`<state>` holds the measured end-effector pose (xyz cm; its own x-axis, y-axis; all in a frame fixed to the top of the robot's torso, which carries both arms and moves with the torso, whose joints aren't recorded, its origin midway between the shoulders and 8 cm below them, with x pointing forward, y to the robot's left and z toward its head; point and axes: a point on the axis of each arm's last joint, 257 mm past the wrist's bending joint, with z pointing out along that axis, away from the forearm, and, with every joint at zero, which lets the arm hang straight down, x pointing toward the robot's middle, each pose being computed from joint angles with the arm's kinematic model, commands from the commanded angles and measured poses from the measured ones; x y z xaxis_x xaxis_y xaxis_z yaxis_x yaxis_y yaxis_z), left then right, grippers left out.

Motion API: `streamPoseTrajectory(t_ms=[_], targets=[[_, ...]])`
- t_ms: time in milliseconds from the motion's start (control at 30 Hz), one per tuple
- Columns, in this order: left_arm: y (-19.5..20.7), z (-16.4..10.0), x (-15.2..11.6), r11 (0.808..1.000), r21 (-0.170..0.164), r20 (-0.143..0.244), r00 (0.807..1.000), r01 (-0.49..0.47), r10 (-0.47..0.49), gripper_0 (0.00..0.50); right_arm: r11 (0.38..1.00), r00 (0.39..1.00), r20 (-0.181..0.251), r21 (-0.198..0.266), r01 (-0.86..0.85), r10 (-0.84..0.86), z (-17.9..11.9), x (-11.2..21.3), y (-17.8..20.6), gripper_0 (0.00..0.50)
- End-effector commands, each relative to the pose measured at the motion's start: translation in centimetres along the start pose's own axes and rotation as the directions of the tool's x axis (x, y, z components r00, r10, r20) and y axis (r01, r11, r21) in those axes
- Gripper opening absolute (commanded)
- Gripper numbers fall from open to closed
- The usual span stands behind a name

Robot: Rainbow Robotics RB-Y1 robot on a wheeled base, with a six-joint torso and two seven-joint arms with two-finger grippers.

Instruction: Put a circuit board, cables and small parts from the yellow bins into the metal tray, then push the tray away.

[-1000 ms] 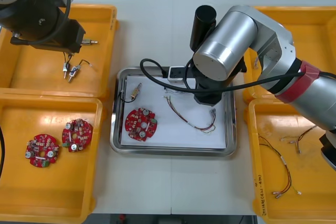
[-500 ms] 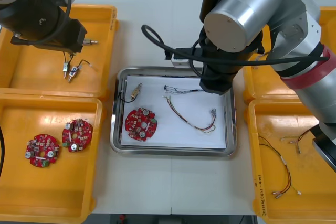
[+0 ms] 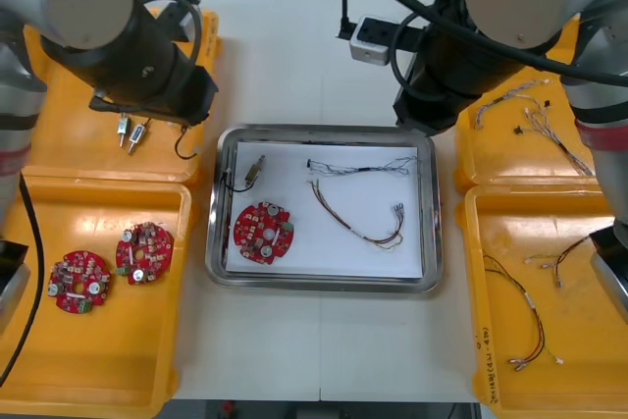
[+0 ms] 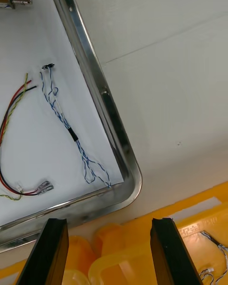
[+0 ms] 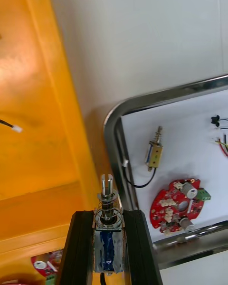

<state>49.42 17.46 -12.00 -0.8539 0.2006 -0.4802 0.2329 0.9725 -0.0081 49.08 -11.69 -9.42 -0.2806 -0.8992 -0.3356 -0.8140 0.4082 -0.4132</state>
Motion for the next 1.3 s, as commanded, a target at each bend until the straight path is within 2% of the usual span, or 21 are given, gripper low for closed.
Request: streamPoseTrajectory(t_ms=[33,267,467,567,667,800,900,1033,1300], targets=[[-4.7,0.0,-0.5,1.0,0.021,0.021,1.0,0.017,-0.018,0.001,0.985,0.985,0.044,0.035,-0.167,0.165,-1.3,2.0,-0.9,0.5],[-8.1,1.5,0.7,0.999,0.031,-0.003,0.999,-0.034,0.034,0.001,0.922,0.923,0.073,0.057,-0.382,0.378,-2.2,5.7,-1.8,0.5],[-10.4,4.0,1.0,0.998,0.052,-0.017,0.999,-0.038,0.039,0.0,0.817,0.82,0.074,0.07,-0.572,0.567,-2.7,9.4,-3.4,0.5],[-10.9,5.5,0.9,0.998,0.049,-0.014,0.999,-0.04,0.04,0.001,0.763,0.766,0.084,0.077,-0.642,0.637,-3.1,10.5,-4.1,0.5],[-11.1,7.0,1.1,0.998,0.033,-0.014,0.999,-0.045,0.046,0.003,0.714,0.719,0.088,0.081,-0.695,0.689,-3.3,12.1,-4.5,0.5],[-11.1,8.9,1.4,0.999,0.028,-0.027,0.999,-0.04,0.041,0.0,0.657,0.665,0.083,0.105,-0.746,0.742,-3.6,15.2,-5.0,0.5],[-11.1,9.9,1.7,0.999,0.028,-0.038,0.999,-0.029,0.03,0.002,0.613,0.621,0.086,0.105,-0.783,0.779,-3.7,17.2,-5.2,0.5],[-11.0,11.0,1.9,0.999,0.018,-0.039,0.999,-0.027,0.027,0.001,0.557,0.566,0.093,0.109,-0.823,0.819,-4.0,19.4,-5.2,0.5],[-11.0,12.2,1.8,1.0,0.02,-0.033,0.999,-0.003,0.003,0.003,0.432,0.444,0.094,0.122,-0.894,0.891,-4.4,23.6,-4.2,0.5]])
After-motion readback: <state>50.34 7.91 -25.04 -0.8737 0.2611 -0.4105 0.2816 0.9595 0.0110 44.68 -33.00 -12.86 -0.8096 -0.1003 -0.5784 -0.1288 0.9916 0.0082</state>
